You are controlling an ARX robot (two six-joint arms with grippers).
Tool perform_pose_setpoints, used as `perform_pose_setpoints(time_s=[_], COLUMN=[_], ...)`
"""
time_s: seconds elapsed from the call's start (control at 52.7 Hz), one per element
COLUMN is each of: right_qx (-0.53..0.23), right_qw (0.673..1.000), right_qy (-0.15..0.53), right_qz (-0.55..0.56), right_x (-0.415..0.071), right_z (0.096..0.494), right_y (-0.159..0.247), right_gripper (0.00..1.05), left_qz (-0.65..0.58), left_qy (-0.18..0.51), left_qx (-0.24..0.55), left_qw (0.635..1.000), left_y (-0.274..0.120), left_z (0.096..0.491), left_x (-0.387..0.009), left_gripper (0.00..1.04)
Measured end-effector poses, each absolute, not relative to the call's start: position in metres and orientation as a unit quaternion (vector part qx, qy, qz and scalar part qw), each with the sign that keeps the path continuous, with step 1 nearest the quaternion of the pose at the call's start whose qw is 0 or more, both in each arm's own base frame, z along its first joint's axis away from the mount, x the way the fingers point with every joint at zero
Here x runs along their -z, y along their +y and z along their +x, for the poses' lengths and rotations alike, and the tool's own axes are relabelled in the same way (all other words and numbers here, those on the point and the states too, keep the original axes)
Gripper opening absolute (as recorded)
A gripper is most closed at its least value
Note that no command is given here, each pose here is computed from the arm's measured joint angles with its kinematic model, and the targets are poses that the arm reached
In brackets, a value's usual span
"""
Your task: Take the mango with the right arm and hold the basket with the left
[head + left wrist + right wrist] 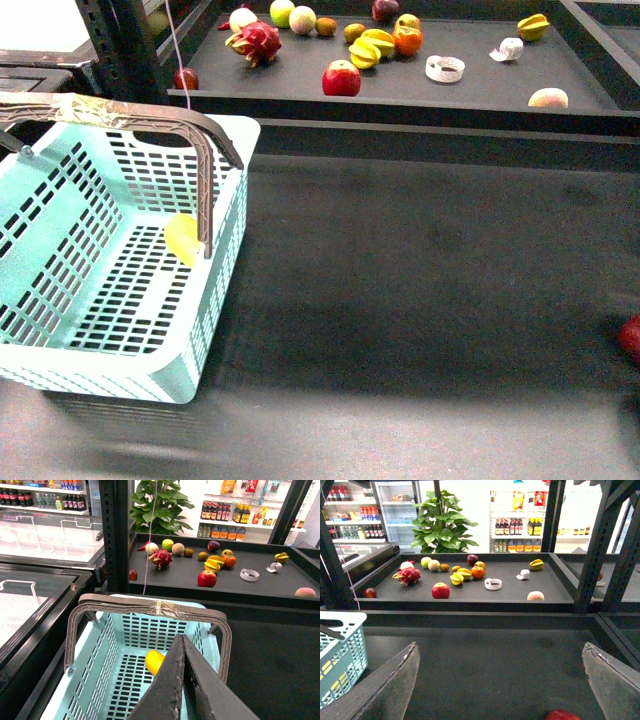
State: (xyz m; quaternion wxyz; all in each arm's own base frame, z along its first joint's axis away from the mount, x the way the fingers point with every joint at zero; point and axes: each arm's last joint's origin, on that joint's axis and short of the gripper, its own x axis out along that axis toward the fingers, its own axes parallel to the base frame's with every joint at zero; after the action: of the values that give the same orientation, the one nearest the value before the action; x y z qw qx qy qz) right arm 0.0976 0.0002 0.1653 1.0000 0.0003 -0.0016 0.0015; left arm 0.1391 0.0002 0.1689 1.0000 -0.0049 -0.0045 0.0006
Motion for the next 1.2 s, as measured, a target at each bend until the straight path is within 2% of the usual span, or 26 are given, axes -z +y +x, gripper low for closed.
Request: perform_pose_setpoints(time_s=[1.195], right_qx=[-0.002], right_qw=[1.000], right_qy=[-0.002], right_qz=[0.000], right_x=[-0.165], right_z=[0.098], right_y=[0.000], right_gripper=[0.97], left_qz=[-0.004], left_qy=[-0.009], left_qx=[-0.001], left_qw=[1.000], left_y=[0.000], left_z=[0.097], left_x=[-0.170], left_gripper=[0.02])
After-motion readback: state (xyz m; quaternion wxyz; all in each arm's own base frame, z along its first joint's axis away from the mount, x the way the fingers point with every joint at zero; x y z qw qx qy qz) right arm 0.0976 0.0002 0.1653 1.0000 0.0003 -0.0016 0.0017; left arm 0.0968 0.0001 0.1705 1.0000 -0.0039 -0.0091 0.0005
